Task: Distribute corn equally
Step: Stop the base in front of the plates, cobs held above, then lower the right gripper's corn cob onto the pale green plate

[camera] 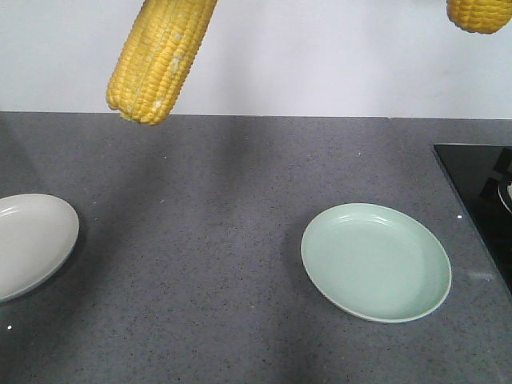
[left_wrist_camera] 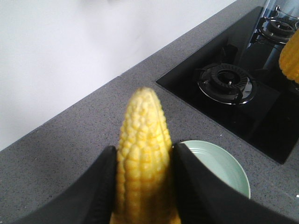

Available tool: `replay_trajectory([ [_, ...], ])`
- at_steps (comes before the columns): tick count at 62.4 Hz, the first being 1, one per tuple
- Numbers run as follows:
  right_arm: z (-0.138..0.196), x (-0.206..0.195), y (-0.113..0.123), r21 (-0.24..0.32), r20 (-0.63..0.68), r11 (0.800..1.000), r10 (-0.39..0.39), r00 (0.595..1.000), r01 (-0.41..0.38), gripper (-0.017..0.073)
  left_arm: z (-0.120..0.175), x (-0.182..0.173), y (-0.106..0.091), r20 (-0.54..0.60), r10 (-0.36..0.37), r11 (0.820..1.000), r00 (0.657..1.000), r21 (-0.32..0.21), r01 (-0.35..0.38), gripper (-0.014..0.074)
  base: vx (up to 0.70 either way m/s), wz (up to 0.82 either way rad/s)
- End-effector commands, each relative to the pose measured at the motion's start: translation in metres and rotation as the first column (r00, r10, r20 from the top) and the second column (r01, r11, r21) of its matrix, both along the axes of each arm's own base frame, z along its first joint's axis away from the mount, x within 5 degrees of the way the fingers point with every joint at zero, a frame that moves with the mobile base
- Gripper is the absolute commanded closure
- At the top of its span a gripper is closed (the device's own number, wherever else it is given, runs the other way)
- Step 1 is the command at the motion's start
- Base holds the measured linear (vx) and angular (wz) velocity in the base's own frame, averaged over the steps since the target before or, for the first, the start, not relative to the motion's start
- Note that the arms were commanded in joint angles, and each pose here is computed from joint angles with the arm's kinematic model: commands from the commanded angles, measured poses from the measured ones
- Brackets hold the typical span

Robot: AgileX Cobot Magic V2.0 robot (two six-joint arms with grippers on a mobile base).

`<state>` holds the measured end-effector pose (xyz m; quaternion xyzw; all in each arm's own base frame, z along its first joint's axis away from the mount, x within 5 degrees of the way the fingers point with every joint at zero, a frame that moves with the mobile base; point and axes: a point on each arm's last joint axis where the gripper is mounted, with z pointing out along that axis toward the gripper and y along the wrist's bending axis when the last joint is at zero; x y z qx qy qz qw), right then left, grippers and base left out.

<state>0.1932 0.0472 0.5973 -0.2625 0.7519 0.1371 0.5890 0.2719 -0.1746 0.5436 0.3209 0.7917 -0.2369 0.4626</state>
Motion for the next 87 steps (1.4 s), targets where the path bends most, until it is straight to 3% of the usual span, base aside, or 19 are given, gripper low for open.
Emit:
replay_trajectory([
  [1, 0.009, -0.0145, 0.0005, 0.011, 0.048, 1.0, 0.009, 0.999, -0.01, 0.0564, 0.0231, -0.0206, 0.0078, 0.073, -0.004, 0.997, 0.997, -0.077, 0.01, 0.0601, 0.01, -0.01],
  [87, 0.009, -0.0145, 0.0005, 0.011, 0.048, 1.0, 0.009, 0.999, -0.01, 0.0564, 0.0228, -0.0202, 0.0076, 0.072, -0.004, 0.997, 0.997, -0.076, 0.01, 0.0601, 0.0, 0.0],
])
